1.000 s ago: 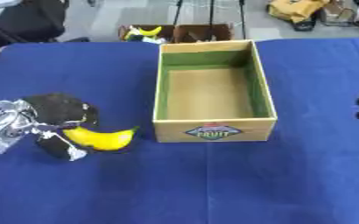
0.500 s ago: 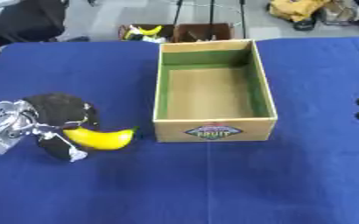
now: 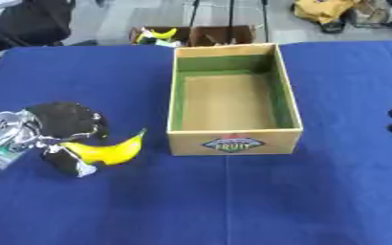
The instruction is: Pick up objects on the table and place them in the box.
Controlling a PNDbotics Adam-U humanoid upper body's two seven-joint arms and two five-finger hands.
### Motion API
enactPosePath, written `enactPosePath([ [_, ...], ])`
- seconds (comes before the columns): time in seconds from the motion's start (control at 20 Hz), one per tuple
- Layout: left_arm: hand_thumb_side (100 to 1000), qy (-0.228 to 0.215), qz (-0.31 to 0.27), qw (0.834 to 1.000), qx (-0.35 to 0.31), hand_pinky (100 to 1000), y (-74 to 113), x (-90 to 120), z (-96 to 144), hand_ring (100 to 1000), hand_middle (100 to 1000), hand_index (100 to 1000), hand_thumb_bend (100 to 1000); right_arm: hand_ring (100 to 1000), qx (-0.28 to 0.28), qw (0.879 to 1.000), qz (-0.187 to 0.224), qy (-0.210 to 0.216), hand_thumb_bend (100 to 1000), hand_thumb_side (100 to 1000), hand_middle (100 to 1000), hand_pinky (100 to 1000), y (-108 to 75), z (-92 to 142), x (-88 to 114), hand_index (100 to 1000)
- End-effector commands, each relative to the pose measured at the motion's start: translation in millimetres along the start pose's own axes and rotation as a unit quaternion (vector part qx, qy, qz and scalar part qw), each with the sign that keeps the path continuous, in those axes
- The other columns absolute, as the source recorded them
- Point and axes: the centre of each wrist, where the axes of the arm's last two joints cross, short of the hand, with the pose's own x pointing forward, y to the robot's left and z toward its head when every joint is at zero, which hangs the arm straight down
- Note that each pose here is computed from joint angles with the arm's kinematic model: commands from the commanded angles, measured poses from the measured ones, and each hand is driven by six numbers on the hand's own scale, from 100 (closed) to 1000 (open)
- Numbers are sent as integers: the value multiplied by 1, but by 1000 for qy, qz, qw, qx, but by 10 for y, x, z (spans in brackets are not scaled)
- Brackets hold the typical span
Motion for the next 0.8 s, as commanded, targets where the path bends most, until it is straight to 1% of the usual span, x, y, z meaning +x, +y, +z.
enactPosePath([
  [0.05,560,7,-14,1000,8,382,47,-49,25,565,585,663,286,703,0,1000,8,-12,100,1000,594,633,-38,-30,51,835],
  [0.25,560,9,-19,1000,2,398,13,-61,6,579,625,690,280,703,0,1000,8,-12,100,1000,593,633,-39,-31,53,835],
  [0.5,560,15,-22,1000,4,377,-9,-77,-11,560,593,666,217,702,0,1000,7,-12,100,1000,592,633,-38,-31,52,834],
  [0.55,565,16,-21,1000,7,369,-8,-80,-12,555,584,659,192,702,0,1000,7,-12,100,1000,592,633,-38,-31,51,834],
  [0.7,557,17,-19,1000,11,348,-8,-86,-14,537,566,643,182,702,1,1000,7,-12,100,1000,592,633,-37,-30,50,834],
  [0.8,539,17,-19,1000,10,339,-15,-86,-18,531,558,634,199,701,1,1000,7,-12,100,1000,593,633,-38,-30,51,834],
])
